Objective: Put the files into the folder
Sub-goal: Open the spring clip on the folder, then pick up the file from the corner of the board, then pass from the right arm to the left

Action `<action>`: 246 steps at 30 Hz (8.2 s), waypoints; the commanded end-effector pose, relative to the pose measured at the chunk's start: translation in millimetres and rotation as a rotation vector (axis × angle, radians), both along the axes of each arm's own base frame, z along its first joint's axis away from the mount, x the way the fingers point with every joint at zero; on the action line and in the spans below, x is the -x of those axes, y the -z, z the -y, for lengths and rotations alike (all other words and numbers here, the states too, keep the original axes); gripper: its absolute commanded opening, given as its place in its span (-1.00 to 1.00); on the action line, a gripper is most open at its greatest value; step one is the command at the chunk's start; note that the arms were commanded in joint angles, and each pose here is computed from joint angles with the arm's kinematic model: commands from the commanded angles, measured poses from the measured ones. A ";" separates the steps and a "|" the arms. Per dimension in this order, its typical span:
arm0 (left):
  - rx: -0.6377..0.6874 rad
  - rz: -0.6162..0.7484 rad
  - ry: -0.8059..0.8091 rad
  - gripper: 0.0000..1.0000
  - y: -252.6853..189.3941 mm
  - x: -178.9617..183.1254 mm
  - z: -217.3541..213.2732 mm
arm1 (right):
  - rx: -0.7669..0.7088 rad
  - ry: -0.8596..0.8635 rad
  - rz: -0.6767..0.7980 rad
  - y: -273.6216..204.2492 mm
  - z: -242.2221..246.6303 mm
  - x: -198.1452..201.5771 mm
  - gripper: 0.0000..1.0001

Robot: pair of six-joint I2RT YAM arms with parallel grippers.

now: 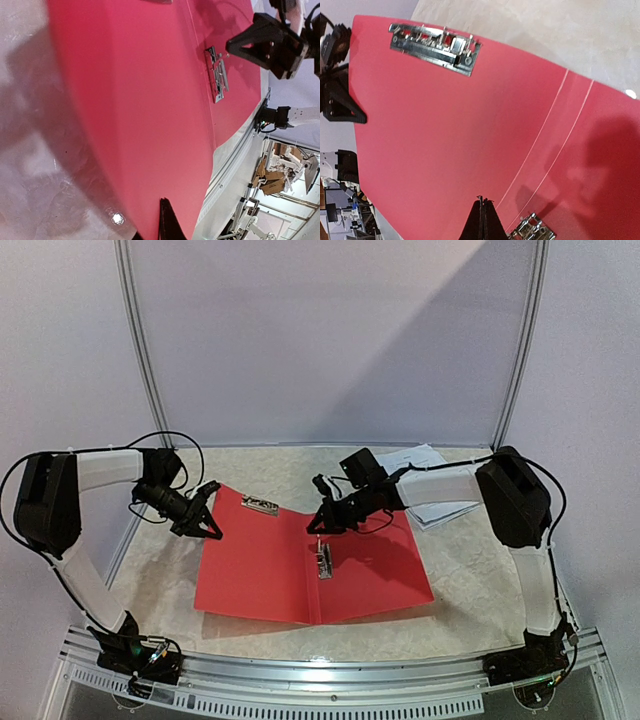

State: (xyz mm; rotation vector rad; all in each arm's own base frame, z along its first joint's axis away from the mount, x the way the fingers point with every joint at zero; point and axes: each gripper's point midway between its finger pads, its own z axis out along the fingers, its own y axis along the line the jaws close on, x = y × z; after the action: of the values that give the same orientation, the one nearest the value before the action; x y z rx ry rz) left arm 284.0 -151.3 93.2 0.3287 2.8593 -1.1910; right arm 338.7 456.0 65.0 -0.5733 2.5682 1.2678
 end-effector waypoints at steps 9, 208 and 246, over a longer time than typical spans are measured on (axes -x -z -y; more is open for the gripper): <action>-0.019 0.082 0.029 -1.00 -16.4 -4.0 -0.9 | -0.031 -0.018 0.039 -34.7 -7.2 -50.4 -0.98; -0.896 0.977 0.939 0.56 86.9 -148.1 242.5 | -0.106 0.484 -0.312 28.6 340.6 -137.7 -0.53; -0.437 1.056 0.815 0.99 -160.4 -73.4 207.1 | 0.269 -0.036 0.374 -266.2 205.1 -1.2 -1.00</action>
State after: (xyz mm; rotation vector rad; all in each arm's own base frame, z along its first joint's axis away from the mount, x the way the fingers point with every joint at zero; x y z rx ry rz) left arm 385.5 -381.3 238.5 1.6015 1.8844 0.0389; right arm 401.2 221.9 323.4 -0.5459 2.4029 0.8236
